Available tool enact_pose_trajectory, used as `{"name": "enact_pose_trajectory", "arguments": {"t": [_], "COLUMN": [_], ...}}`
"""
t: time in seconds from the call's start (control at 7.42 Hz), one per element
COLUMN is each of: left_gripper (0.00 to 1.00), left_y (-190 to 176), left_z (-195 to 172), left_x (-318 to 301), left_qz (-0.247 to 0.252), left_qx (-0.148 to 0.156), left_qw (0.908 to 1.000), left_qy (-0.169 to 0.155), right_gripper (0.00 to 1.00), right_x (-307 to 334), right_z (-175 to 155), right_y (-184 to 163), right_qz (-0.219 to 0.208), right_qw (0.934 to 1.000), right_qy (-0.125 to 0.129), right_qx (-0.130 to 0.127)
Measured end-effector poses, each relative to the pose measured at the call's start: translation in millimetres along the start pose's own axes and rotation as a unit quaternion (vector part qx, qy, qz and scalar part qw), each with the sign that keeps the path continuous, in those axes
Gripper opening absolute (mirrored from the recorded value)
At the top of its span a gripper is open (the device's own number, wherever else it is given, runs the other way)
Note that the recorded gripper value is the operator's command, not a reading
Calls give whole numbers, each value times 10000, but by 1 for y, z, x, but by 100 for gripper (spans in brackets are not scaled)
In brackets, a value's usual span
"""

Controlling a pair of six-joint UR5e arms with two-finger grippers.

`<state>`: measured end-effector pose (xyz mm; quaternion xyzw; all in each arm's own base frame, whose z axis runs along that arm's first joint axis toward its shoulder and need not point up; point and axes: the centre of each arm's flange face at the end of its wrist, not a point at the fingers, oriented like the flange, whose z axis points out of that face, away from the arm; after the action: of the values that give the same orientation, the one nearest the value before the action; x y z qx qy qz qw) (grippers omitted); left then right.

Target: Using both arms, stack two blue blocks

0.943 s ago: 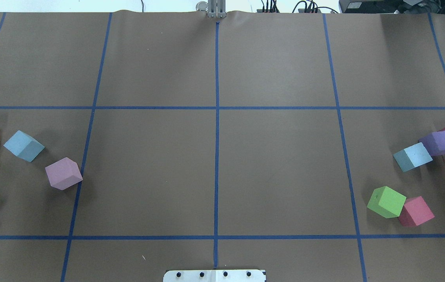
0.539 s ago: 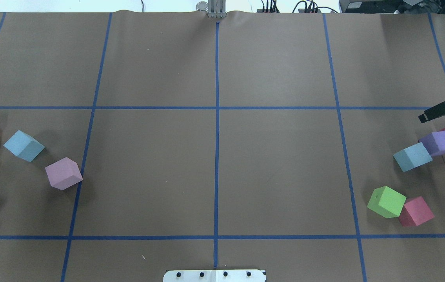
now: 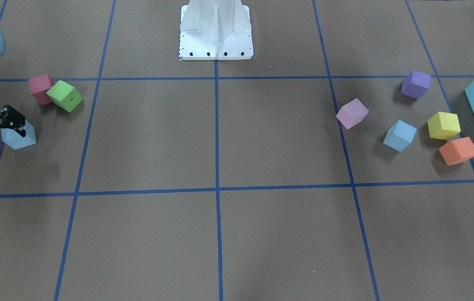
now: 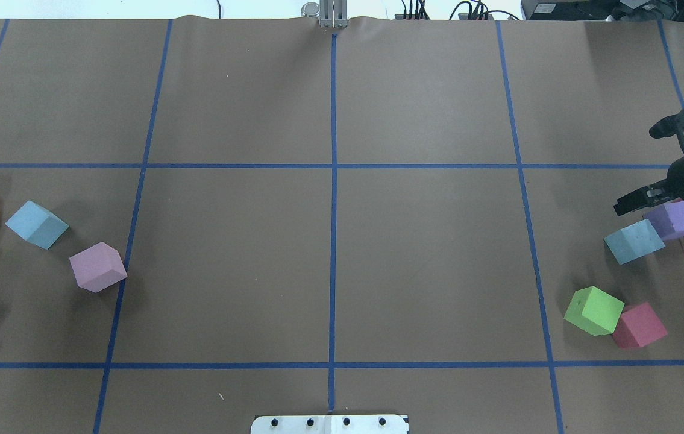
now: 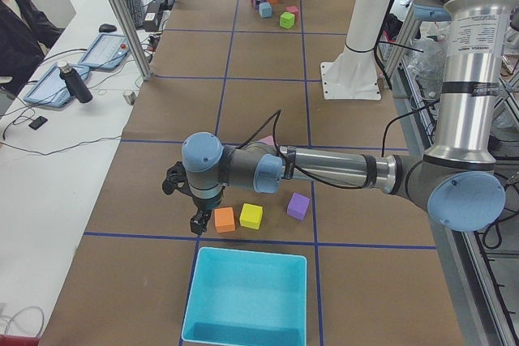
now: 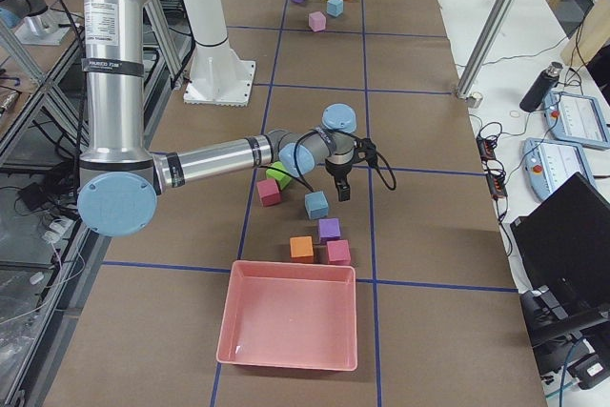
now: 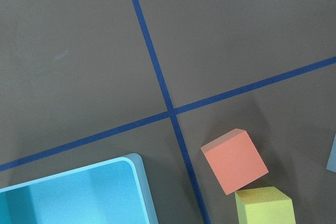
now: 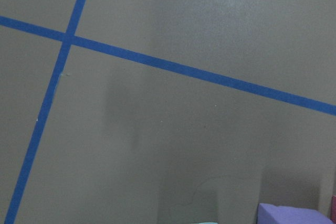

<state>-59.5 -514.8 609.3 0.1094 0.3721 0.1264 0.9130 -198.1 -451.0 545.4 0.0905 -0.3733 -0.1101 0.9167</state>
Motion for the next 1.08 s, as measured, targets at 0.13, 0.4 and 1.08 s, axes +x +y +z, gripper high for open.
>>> {"name": "enact_pose_trajectory", "arguments": {"t": [0.13, 0.4, 1.08], "left_gripper": [98, 98, 98], "left_y": [0, 1, 2], "left_z": [0, 0, 1], "left_x": [0, 0, 0], "left_qz": [2, -2, -3], "left_qx": [2, -1, -10], "left_qw": [10000, 10000, 10000], "left_qy": [2, 3, 2], "right_gripper": [100, 100, 52], "right_x": [-2, -1, -6], "right_z": [10, 24, 44], "right_y": [15, 42, 56], "right_qz": [-22, -108, -262], "right_qw": [10000, 9999, 9995], "right_qy": [5, 74, 181], "right_qx": [31, 49, -66]}}
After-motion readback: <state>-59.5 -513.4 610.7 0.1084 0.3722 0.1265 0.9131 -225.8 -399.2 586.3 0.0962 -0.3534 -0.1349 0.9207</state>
